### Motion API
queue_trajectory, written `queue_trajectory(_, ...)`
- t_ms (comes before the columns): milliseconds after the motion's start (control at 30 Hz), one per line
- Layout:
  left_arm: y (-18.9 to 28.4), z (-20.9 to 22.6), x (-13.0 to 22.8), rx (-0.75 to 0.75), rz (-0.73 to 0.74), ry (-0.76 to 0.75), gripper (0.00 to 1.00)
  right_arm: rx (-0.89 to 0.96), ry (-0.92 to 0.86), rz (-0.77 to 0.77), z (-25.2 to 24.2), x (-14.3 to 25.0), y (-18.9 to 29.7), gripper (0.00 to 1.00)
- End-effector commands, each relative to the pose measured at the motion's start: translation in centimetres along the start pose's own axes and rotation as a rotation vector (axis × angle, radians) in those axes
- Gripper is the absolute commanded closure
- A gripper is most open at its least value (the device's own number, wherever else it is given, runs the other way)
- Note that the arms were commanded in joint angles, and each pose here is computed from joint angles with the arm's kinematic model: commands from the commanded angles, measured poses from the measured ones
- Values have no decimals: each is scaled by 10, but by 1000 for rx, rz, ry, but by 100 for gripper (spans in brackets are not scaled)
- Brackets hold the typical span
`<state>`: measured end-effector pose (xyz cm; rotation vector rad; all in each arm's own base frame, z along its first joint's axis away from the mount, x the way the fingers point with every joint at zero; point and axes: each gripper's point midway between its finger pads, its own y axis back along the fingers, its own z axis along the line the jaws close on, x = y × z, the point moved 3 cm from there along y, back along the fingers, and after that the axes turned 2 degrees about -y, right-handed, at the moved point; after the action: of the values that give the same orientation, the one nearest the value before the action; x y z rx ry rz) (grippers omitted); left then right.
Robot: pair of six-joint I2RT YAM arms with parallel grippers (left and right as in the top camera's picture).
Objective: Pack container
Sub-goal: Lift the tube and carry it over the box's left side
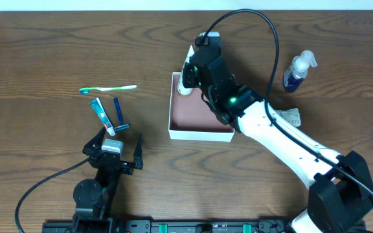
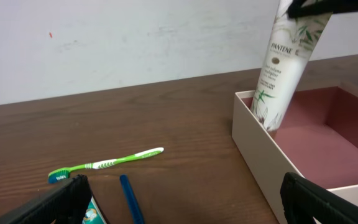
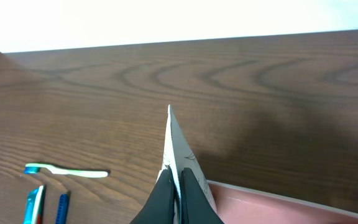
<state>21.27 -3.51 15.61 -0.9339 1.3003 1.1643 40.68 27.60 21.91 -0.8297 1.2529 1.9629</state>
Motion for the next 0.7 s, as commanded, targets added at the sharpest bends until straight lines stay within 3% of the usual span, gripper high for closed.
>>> queue_trajectory(0, -1, -2, 15, 11, 49, -5, 2, 2, 6, -27, 5, -5, -3, 98)
queue_trajectory(400, -1, -2, 15, 11, 49, -5, 2, 0, 6, -22, 5, 0, -11, 97)
queue_trajectory(433, -1, -2, 15, 11, 49, -5, 2, -1, 6, -23, 5, -1, -11, 90)
queue_trajectory(500, -1, -2, 15, 11, 49, -5, 2, -7, 5, -24, 6, -1, -11, 65)
queue_trajectory(567, -1, -2, 15, 11, 49, -6, 2, -15, 5, -21, 7, -1, -11, 47)
queue_trajectory(667, -1, -2, 15, 11, 49, -5, 2, -40, 6, -9, 11, 1, -11, 42)
